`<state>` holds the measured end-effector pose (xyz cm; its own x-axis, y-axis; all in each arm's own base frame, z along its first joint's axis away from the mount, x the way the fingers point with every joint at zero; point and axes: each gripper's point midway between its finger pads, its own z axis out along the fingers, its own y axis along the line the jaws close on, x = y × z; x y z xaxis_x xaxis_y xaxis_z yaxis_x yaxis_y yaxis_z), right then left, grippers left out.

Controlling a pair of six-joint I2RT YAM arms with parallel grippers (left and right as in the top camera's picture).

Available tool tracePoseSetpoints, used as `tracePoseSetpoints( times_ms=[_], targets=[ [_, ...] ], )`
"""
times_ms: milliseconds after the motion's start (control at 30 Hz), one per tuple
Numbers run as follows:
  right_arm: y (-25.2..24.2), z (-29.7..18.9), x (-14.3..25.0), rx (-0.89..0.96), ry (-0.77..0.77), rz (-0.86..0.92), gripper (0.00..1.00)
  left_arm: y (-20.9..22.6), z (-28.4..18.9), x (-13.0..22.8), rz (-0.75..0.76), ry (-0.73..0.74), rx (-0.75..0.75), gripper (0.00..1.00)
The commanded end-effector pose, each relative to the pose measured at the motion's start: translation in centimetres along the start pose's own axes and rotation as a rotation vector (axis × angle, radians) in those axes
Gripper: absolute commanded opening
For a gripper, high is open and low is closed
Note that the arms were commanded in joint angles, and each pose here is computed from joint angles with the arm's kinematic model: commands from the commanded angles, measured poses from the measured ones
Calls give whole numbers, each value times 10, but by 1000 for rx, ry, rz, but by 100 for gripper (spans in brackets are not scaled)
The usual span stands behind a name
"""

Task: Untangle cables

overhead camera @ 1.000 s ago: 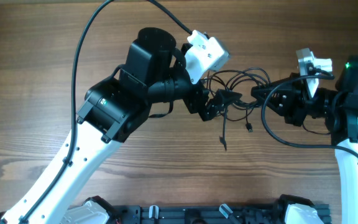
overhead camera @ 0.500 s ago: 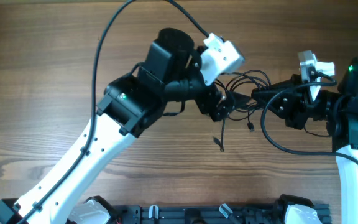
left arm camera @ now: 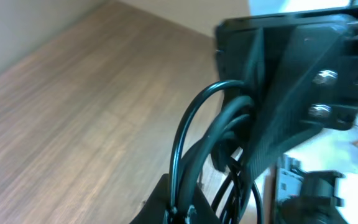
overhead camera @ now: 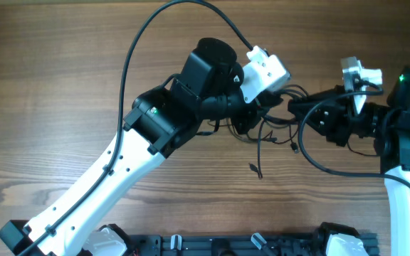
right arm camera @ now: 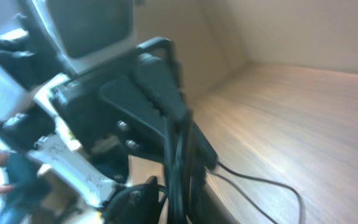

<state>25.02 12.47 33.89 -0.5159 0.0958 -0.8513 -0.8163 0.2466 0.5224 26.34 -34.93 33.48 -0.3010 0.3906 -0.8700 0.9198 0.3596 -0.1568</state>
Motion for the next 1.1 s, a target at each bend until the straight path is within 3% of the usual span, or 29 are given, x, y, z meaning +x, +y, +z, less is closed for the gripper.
tracePoseSetpoints(
  times_ms=[0, 67, 200, 333, 467, 600, 700, 933, 1067],
  targets=[
    [-39, -6, 5, 266, 3, 164, 57, 45, -6, 0, -108, 5, -262, 4],
    [-53, -10, 9, 353, 0, 222, 74, 67, -14, 6, -185, 10, -403, 4],
    [-59, -13, 12, 392, -9, 300, 78, 78, -19, 10, -257, 5, -480, 4],
    [-57, -12, 12, 380, -32, 435, 78, 73, -17, 4, -294, -28, -455, 4],
    [-43, -7, 11, 292, -23, 441, 77, 56, -8, -6, -272, -56, -391, 4],
    [-38, -6, 10, 262, -24, 469, 62, 42, -2, -16, -247, -84, -359, 4],
    [-37, -5, 10, 258, -29, 513, 59, 38, -1, -20, -238, -99, -349, 4],
    [-42, -7, 11, 290, -23, 444, 55, 35, 0, -28, -220, -124, -327, 4],
    [-42, -7, 15, 290, 12, 291, 61, 31, 1, -29, -63, -101, -308, 4]
  ],
)
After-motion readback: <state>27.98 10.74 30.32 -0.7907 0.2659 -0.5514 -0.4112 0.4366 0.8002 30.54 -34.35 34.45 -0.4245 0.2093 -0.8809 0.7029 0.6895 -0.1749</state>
